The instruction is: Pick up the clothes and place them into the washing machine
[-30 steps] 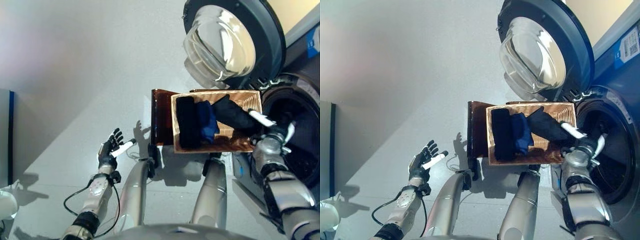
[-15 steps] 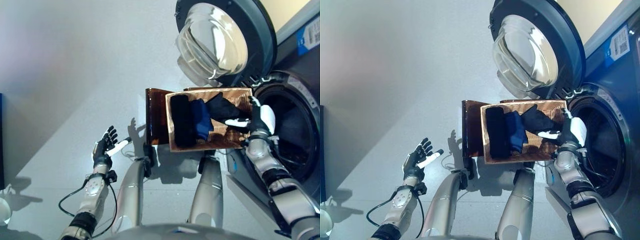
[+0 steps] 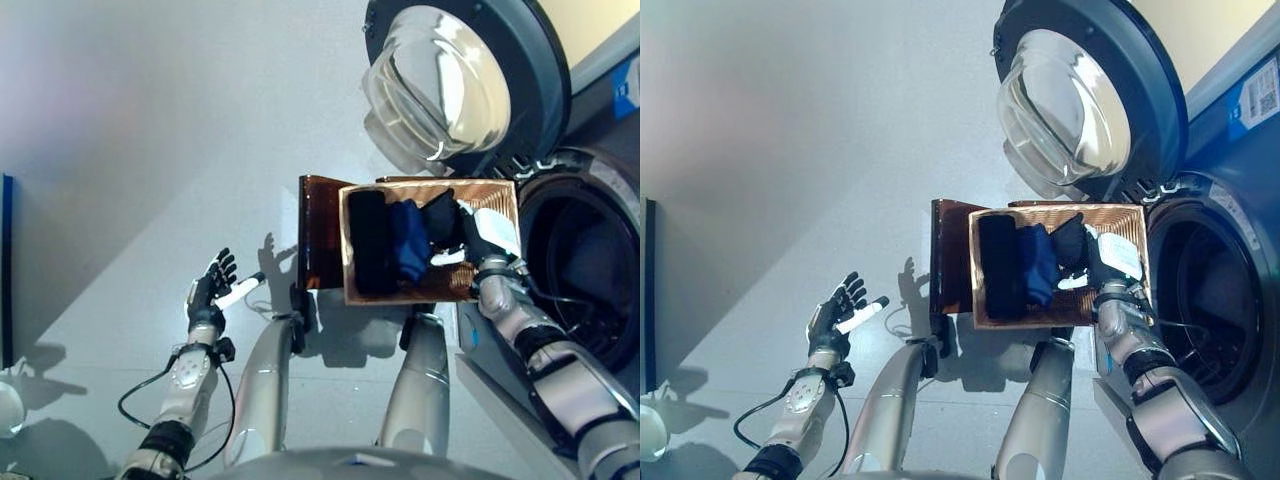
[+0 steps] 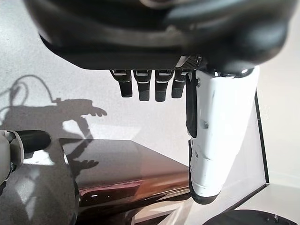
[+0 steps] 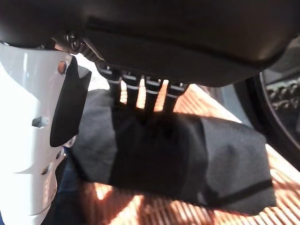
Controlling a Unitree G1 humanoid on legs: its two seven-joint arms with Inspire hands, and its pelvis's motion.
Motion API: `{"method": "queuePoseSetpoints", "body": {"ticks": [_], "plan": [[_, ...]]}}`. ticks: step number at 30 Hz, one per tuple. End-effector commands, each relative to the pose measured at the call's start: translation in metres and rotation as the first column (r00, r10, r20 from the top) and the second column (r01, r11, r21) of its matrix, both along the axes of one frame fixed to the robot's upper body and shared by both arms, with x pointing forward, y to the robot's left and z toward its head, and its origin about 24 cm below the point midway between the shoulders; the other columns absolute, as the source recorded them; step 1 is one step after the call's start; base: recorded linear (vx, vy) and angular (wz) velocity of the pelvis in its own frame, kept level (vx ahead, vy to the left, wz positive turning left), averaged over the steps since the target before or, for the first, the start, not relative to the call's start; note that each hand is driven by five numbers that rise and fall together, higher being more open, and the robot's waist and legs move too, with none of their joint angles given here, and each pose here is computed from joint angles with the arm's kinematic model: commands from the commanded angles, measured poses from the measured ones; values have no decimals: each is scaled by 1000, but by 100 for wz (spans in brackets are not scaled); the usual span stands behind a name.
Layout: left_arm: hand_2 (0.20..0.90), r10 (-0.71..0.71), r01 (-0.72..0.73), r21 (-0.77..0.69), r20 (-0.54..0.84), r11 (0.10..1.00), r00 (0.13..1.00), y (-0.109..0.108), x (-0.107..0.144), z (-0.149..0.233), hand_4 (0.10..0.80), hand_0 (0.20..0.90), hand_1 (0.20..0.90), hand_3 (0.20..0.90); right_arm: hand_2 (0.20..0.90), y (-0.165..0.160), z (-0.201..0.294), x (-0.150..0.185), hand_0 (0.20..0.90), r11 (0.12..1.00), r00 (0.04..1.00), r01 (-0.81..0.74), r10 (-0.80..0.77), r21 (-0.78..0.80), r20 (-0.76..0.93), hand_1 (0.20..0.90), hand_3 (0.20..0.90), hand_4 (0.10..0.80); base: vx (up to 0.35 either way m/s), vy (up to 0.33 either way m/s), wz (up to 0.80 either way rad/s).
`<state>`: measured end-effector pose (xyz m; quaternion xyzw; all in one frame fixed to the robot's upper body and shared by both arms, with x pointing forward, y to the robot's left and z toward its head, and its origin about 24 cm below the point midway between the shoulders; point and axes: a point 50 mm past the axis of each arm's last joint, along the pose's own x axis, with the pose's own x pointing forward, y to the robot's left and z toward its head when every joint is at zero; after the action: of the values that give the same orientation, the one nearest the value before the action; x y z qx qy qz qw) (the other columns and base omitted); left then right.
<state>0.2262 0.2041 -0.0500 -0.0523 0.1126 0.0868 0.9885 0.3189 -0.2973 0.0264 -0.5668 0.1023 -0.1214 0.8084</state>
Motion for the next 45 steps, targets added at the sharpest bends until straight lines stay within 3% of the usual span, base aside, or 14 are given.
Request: {"method": "queuePoseSetpoints", "body": {"ticks": [1, 10, 16, 31, 45], "plan": [[900, 70, -81, 67, 151, 995, 986, 28, 2, 26, 800, 900, 900, 900, 900, -19, 23, 6, 900, 994, 996, 55, -48, -96, 74, 900, 900, 800, 0, 0, 0], [900, 70, -83, 85, 149, 993, 986, 31, 3, 27, 800, 900, 900, 900, 900, -36, 42, 5, 900, 978, 989, 100, -77, -184, 128, 900, 900, 800, 0, 0, 0], [900, 55, -67, 75, 151, 995, 987, 27, 4, 27, 800, 900, 900, 900, 900, -43, 33, -1, 900, 949, 994, 107, -98, -297, 44, 900, 900, 800, 0, 0, 0], [900, 20, -37, 74, 215, 997, 976, 20, 8, 42, 800, 900, 900, 900, 900, -24, -3, -7, 900, 970, 987, 110, -132, -215, -92, 900, 900, 800, -4, 1, 0], [900, -17, -2, 72, 268, 997, 963, 22, 2, 55, 800, 900, 900, 900, 900, -39, -2, -14, 900, 942, 968, 157, -207, -297, -144, 900, 900, 800, -5, 0, 0]]}}
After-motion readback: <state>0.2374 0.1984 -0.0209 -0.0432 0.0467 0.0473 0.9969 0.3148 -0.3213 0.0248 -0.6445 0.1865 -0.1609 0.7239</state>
